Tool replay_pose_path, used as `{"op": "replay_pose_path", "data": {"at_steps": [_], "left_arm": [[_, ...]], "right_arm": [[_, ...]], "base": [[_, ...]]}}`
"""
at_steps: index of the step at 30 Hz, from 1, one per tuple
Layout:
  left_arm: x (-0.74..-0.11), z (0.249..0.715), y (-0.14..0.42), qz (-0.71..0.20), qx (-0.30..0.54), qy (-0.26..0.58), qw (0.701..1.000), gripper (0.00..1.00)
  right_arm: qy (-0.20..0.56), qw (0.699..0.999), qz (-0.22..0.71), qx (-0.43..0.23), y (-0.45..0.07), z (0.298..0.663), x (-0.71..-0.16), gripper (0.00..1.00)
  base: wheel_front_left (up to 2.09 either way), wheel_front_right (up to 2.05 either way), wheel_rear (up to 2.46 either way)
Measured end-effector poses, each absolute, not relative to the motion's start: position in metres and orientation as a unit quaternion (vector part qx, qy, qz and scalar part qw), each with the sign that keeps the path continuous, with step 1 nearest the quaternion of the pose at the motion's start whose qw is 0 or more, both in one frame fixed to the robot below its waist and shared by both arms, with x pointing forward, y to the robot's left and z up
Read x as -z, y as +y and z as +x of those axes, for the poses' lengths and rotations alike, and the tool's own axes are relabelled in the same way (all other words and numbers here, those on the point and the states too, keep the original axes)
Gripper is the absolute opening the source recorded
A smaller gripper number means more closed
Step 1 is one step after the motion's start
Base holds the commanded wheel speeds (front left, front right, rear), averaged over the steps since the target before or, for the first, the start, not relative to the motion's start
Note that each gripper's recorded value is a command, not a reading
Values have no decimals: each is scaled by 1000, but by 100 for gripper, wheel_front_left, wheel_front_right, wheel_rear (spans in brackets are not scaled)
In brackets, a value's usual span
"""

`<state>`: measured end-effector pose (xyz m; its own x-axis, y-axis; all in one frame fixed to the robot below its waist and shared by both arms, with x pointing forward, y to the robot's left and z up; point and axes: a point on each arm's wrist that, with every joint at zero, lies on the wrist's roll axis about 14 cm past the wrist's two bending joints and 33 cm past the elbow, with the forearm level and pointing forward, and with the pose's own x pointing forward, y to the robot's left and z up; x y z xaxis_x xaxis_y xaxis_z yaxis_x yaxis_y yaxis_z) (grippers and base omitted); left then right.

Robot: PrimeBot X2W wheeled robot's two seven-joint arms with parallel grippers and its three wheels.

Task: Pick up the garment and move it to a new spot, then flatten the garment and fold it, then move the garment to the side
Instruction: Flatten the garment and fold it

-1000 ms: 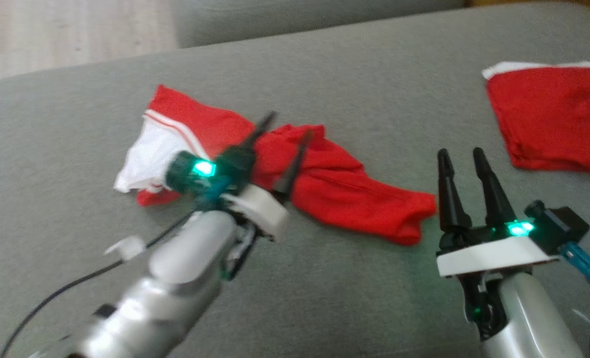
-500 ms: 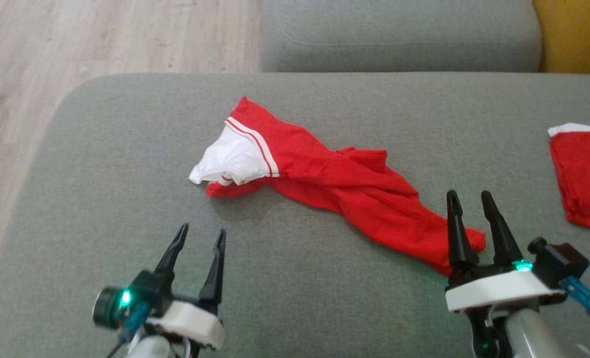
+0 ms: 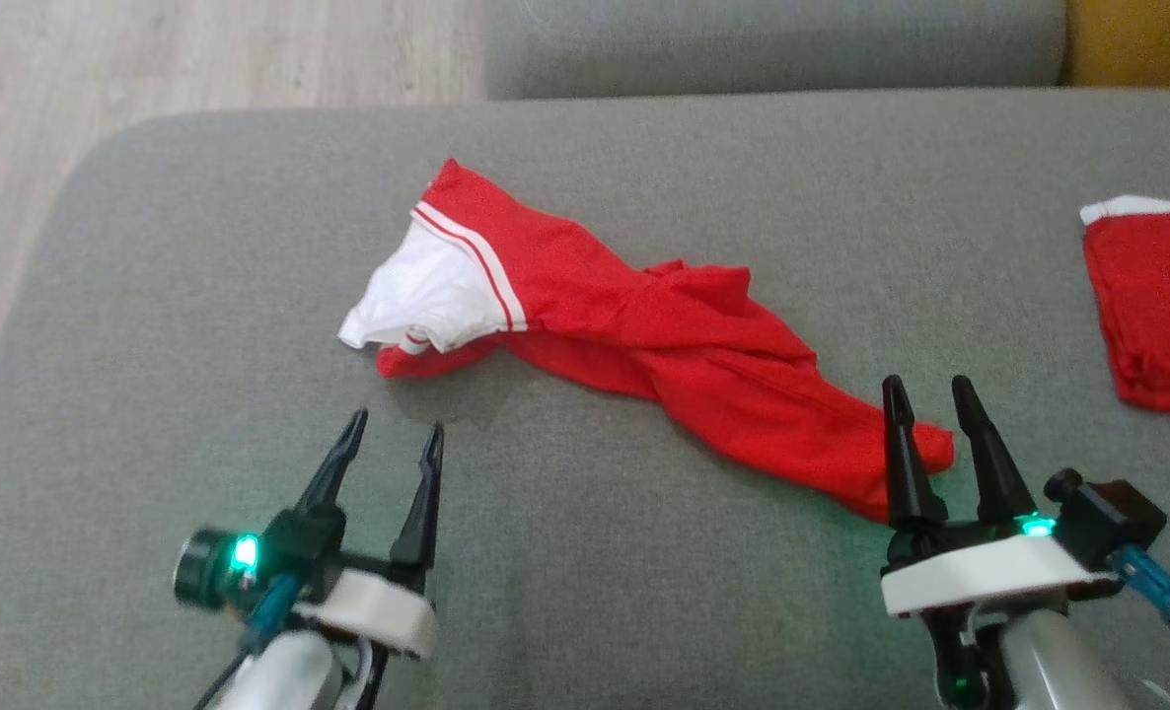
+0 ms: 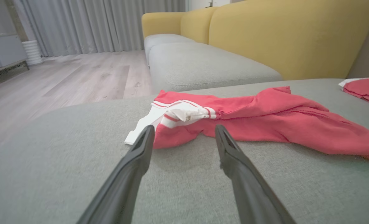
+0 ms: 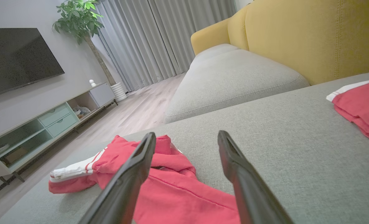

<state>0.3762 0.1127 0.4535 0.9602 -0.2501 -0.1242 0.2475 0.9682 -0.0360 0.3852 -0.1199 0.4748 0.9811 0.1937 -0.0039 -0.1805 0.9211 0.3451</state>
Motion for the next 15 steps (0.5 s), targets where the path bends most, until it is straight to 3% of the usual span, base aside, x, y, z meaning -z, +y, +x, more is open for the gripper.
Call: {"op": "replay_pose_path", "data": {"at_steps": [7,15], "left_arm": [[-445,417,92,103,195,69,973,100],[-428,455,94,192,217,93,953,100]], "right_arm": [[32,981,172,-82,-127,398,-462,100],[42,982,171,-74,-133,408,-453,100]], "base": [[0,0,0],[0,0,0]]}}
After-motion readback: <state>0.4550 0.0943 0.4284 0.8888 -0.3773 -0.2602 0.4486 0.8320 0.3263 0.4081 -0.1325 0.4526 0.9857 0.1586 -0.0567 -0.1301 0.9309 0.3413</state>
